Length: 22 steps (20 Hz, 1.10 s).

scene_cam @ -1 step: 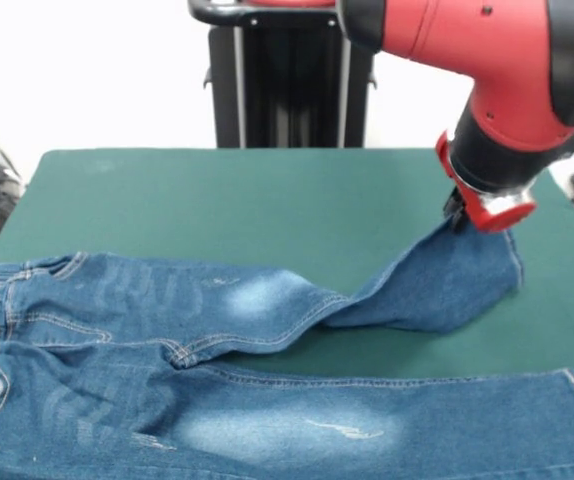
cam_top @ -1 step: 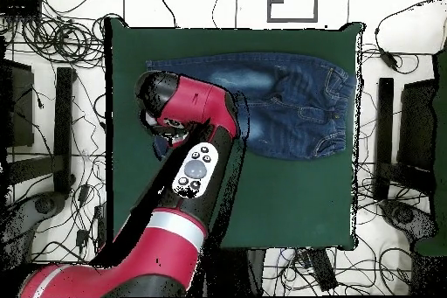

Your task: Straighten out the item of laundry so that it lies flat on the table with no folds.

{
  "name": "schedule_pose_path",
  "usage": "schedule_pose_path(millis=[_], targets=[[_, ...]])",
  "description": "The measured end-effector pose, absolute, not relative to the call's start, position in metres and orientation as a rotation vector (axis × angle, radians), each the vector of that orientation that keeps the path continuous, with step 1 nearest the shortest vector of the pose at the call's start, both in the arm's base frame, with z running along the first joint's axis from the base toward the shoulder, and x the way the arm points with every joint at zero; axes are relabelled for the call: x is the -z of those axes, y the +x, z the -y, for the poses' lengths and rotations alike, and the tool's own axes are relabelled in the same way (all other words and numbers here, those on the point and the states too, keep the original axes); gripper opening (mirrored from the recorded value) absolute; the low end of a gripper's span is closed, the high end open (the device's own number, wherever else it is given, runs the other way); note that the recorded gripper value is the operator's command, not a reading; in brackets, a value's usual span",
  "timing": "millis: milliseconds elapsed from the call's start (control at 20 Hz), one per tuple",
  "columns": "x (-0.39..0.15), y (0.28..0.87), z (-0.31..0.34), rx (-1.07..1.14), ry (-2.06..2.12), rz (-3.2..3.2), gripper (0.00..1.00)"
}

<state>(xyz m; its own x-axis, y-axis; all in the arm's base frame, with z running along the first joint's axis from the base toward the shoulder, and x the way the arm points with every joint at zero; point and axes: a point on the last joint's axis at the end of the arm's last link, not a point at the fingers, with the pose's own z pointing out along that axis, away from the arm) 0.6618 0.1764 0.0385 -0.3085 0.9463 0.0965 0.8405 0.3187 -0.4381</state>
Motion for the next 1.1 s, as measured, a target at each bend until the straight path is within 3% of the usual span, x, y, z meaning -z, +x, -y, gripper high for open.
schedule_pose_path(millis=[1100], targets=[[-0.065,0.722,-0.175,-0.337,-1.627,2.238,0.0]])
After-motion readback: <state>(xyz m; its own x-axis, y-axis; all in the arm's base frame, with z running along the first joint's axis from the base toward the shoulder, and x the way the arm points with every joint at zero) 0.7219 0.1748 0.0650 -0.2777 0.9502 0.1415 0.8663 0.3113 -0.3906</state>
